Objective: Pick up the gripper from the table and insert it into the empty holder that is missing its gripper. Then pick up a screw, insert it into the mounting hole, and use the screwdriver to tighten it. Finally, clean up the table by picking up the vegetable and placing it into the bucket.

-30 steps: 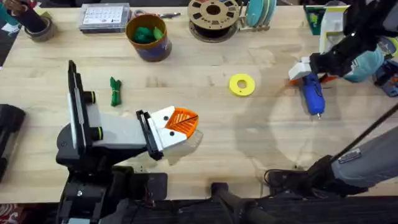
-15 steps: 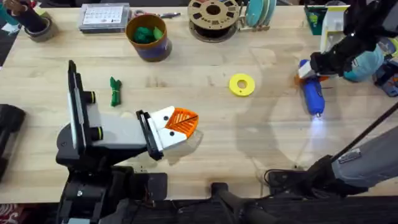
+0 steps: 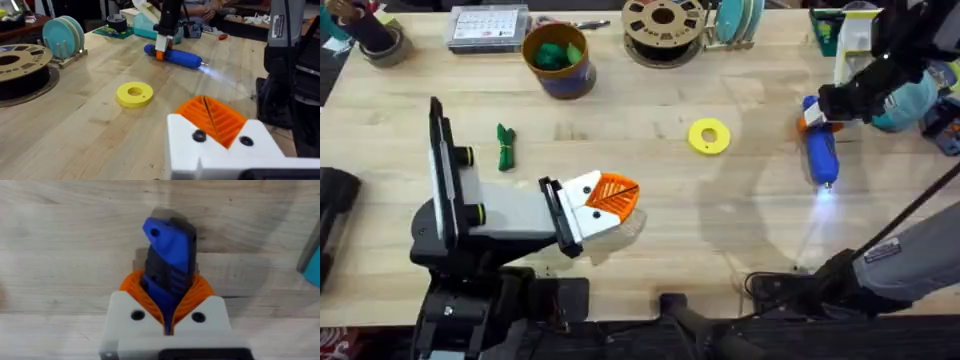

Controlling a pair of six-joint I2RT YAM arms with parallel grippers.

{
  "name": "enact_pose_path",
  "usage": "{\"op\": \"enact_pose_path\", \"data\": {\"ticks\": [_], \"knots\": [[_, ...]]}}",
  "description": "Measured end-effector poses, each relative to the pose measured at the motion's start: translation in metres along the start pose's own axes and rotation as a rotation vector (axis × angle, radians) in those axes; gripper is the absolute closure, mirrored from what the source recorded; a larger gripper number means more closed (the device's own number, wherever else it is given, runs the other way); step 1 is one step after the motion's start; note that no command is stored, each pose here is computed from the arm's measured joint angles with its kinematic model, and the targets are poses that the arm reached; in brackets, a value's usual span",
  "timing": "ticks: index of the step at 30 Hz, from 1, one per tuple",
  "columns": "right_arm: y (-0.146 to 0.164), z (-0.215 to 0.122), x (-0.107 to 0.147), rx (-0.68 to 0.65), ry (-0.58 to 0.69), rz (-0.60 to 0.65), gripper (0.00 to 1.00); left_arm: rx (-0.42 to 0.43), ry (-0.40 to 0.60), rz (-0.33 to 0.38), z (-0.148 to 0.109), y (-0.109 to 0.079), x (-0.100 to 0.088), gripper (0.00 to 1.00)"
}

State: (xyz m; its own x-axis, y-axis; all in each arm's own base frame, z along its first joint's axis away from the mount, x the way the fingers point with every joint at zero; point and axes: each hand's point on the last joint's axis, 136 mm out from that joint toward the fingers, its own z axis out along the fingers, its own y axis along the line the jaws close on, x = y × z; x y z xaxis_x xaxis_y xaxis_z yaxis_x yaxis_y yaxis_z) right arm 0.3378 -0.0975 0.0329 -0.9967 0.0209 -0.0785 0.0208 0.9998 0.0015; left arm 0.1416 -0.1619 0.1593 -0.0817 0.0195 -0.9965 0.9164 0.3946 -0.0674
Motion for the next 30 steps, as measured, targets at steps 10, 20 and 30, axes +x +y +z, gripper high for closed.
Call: {"op": "enact_pose_path", "data": {"ticks": [10, 20, 30], "knots": [[-0.002, -0.026, -0.018, 0.01, -0.066, 0.041, 0.976, 0.0, 0.0, 0.0, 0.0, 0.0, 0.0, 0.992], [0.024, -0.158, -0.086, 0.06, -0.452, 0.004, 0.976, 0.0, 0.0, 0.0, 0.0, 0.0, 0.0, 0.992], [0.088, -0.288, -0.123, 0.024, -0.876, -0.092, 0.976, 0.0, 0.0, 0.0, 0.0, 0.0, 0.0, 0.992]]}}
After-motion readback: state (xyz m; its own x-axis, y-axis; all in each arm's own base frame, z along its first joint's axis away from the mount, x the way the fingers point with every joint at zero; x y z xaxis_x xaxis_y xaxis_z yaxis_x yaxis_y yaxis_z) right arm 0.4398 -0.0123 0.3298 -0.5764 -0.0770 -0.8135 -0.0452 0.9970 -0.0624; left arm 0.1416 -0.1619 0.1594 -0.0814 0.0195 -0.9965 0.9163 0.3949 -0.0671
